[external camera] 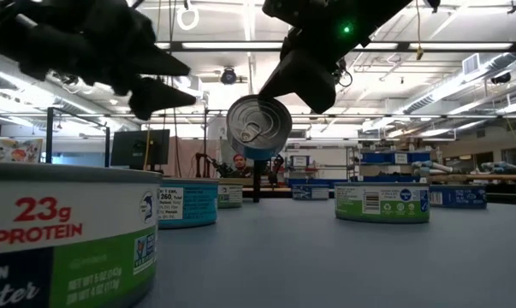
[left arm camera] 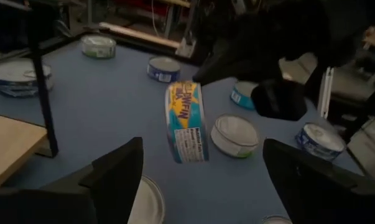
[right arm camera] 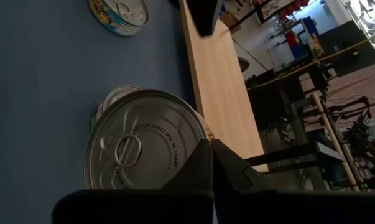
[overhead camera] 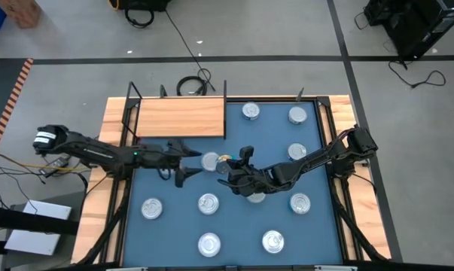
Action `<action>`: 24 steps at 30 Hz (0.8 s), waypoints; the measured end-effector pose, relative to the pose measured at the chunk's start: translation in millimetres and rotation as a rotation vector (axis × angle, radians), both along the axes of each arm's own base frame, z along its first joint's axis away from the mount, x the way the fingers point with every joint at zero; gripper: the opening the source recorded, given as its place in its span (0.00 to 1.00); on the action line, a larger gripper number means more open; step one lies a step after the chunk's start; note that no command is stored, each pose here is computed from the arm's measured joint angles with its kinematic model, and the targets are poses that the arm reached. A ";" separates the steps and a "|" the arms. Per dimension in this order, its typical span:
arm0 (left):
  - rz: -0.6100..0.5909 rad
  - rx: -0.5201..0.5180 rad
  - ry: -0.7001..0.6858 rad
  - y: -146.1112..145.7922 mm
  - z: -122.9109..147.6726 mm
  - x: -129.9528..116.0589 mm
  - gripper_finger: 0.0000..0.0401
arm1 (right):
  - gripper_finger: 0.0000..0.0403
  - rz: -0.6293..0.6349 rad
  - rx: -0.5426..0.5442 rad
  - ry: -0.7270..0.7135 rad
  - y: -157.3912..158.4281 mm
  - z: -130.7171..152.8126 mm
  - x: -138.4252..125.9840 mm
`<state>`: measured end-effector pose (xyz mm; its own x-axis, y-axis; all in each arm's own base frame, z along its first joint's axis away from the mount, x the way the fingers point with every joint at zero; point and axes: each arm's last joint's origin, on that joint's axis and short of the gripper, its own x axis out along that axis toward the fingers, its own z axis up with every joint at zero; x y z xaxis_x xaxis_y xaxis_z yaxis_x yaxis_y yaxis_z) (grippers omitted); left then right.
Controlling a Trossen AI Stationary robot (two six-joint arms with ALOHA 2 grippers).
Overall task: Stack canned seafood by type on shelf
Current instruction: Put the yellow blue tuna can on the shelf
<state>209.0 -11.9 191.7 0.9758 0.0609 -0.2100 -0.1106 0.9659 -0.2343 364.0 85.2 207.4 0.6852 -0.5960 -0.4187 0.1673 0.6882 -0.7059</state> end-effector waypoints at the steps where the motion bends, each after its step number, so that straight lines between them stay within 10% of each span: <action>1: -0.001 0.013 0.014 -1.0 -0.5 4.8 0.83 | 0.00 0.001 0.000 0.000 0.2 0.0 0.0; 24: 0.003 0.045 0.147 -7.0 -6.2 58.5 0.83 | 0.00 0.061 -0.079 0.005 15.9 4.2 -1.5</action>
